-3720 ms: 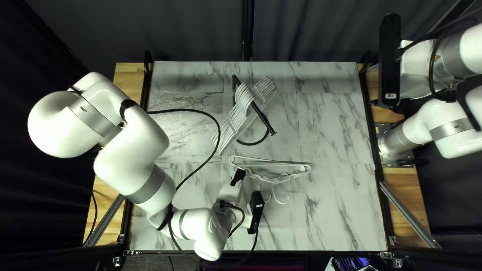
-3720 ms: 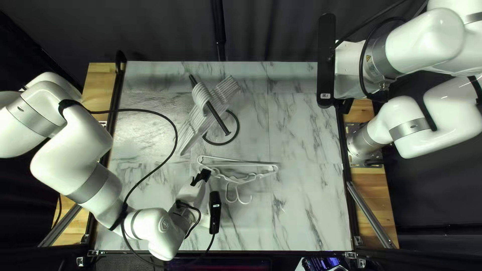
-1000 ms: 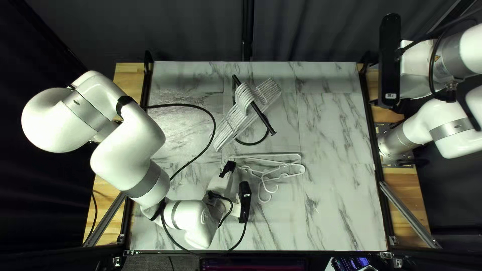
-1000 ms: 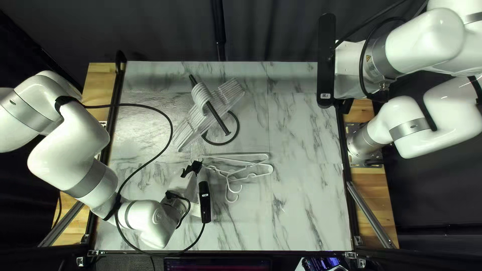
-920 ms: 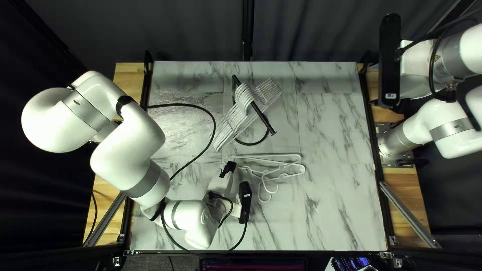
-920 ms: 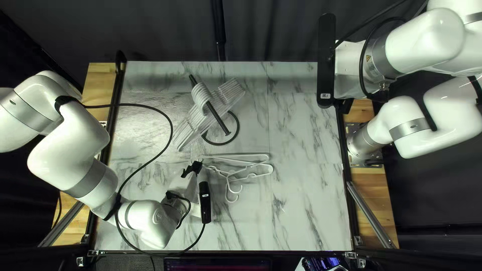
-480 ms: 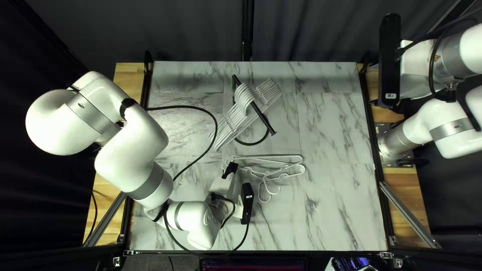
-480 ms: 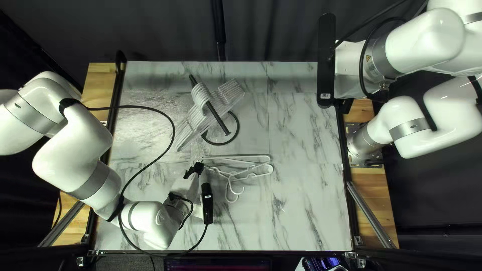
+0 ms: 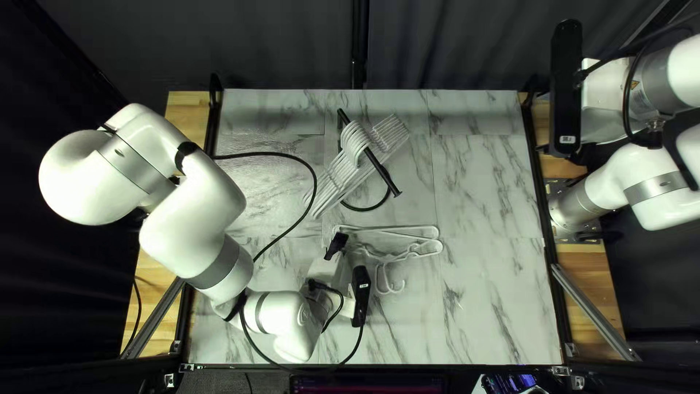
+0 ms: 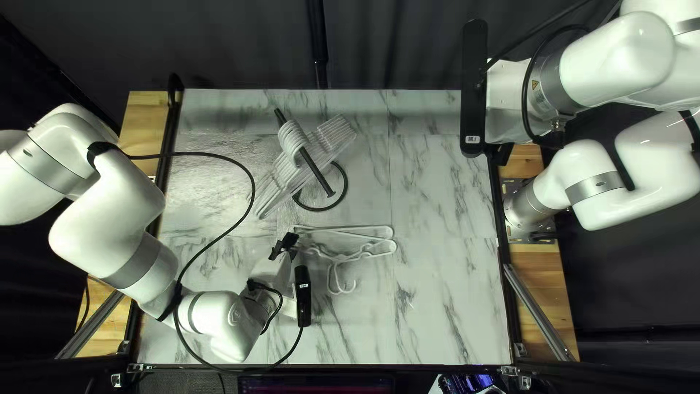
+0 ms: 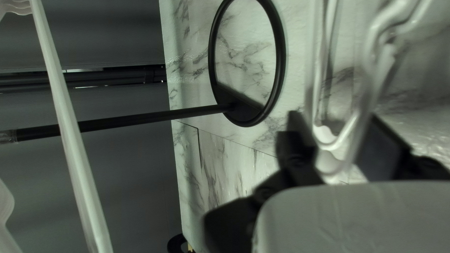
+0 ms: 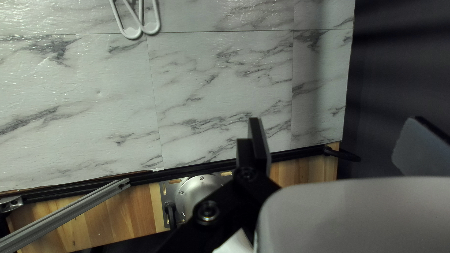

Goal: Remove hangers from rack and place onto table

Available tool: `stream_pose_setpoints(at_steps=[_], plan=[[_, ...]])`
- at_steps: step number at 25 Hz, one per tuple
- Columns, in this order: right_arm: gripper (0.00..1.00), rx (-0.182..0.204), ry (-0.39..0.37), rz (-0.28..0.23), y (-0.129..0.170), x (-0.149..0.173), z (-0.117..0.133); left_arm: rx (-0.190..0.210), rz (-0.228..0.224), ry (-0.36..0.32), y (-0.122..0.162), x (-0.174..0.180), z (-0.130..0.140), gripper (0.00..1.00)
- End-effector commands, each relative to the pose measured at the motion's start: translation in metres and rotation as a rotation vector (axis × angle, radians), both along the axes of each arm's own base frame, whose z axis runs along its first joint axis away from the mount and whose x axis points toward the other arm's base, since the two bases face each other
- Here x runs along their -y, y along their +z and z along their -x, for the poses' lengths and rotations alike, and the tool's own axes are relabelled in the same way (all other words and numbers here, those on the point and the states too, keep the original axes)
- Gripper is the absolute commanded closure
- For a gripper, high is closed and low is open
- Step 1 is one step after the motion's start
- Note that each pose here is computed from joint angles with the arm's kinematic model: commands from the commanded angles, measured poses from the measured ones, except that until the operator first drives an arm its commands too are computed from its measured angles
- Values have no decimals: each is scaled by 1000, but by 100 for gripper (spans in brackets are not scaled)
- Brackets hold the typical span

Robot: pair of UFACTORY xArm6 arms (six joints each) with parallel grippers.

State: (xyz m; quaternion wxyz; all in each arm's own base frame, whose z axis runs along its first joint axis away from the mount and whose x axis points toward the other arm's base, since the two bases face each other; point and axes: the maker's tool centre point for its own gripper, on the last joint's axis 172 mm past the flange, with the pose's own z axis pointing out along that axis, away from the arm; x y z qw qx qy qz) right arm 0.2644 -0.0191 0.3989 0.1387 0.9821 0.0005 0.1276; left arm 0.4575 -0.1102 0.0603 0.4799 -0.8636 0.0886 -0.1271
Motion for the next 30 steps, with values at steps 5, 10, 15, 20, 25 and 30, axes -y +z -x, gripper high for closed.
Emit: stream_pose_setpoints(at_steps=[5, 10, 15, 20, 25, 30], plan=[[0, 0, 0, 0, 0, 0, 0, 12, 63, -7, 12, 13, -1, 0], [0, 0, 0, 0, 0, 0, 0, 41, 167, -42, 21, 23, -2, 0], [0, 0, 0, 0, 0, 0, 0, 114, 288, -66, 32, 34, -1, 0], [0, 0, 0, 0, 0, 0, 0, 154, 361, -79, 38, 42, -3, 0], [0, 0, 0, 0, 0, 0, 0, 158, 386, -88, 35, 43, -8, 0], [0, 0, 0, 0, 0, 0, 0, 164, 401, -88, 33, 44, -12, 0]])
